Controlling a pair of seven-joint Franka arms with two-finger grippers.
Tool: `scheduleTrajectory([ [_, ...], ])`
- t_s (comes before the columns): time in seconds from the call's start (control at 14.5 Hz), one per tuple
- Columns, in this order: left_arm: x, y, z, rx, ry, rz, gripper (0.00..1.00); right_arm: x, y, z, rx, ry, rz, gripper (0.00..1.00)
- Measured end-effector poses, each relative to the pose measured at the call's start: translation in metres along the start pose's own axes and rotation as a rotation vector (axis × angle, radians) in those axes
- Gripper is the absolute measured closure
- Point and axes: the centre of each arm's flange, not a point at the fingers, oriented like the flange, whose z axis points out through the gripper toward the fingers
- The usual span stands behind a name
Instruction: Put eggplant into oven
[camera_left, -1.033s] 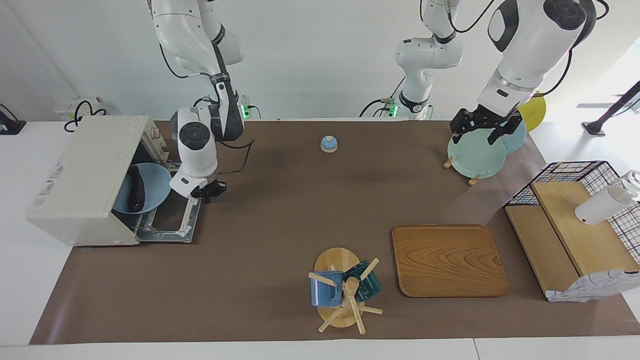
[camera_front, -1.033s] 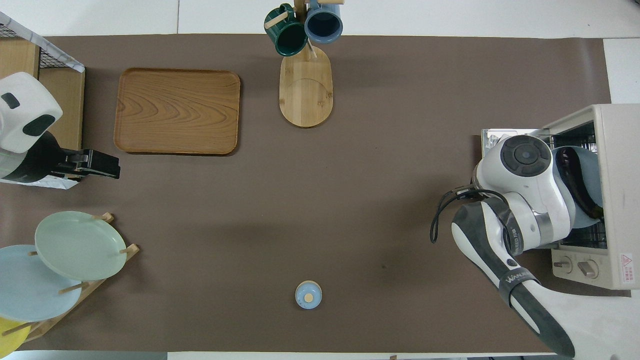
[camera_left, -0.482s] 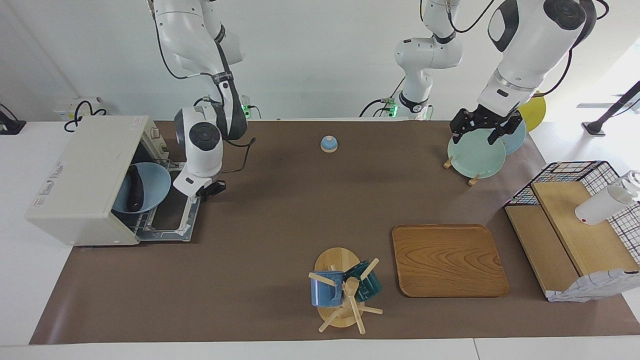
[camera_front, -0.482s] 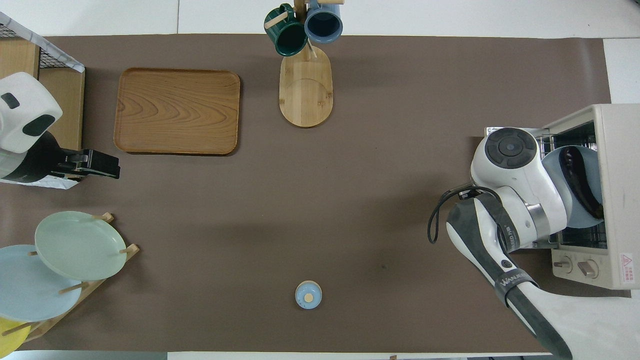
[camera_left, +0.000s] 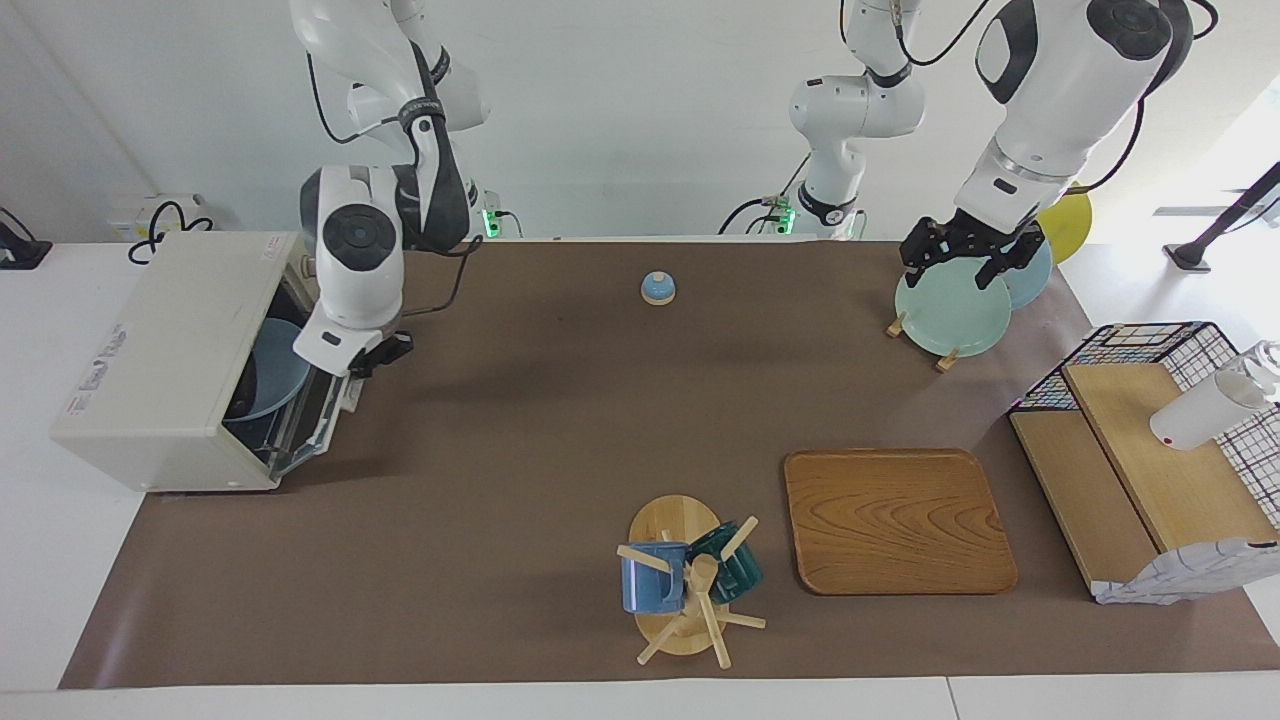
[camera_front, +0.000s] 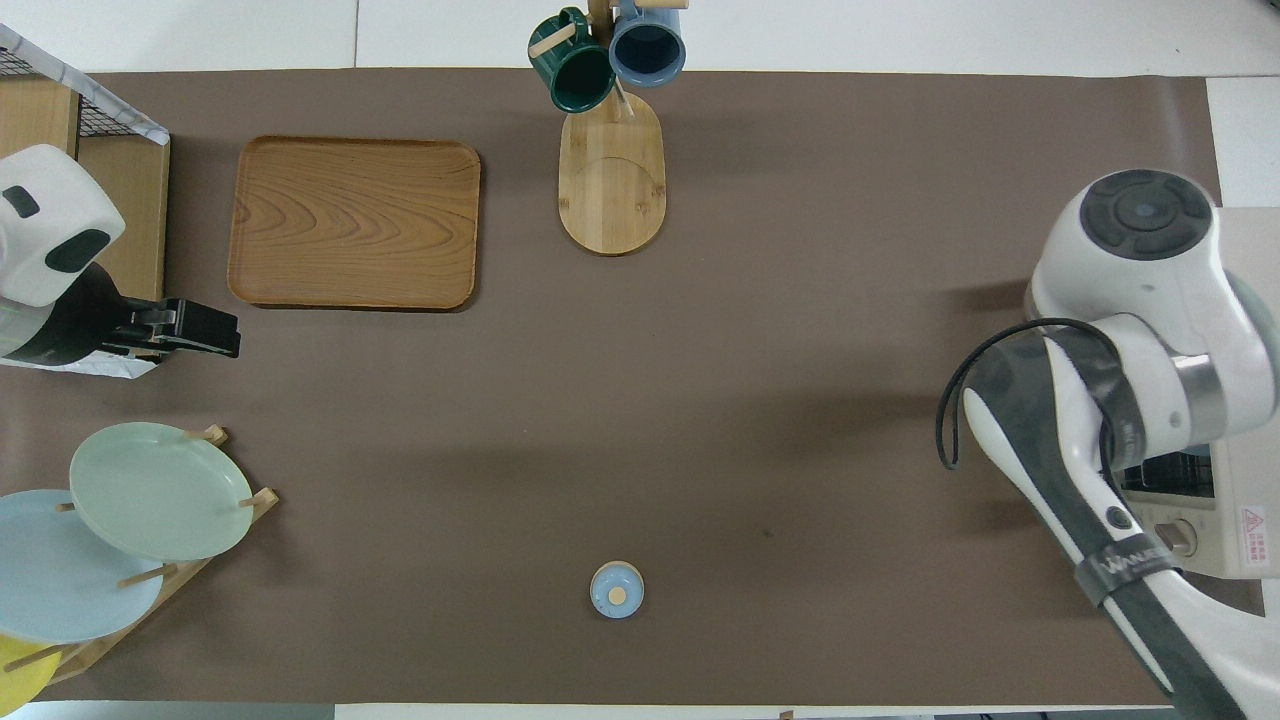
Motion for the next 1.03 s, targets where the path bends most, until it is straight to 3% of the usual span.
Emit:
scheduleTrajectory([
  [0.28,0.000,0.000,0.000,0.000,0.000,0.000,0.00,-0.033,0.069,-0.007,0.014,0.013,0.026,0.99],
  [0.62,0.000,0.000,0.000,0.000,0.000,0.000,0.00,-0.035,0.073,-0.007,0.026,0.017,0.026,0.99],
  [1.03,0.000,0.000,0.000,0.000,0.000,0.000,0.00,-0.061,0.078,-0.042,0.131,0.095,0.089,0.99],
])
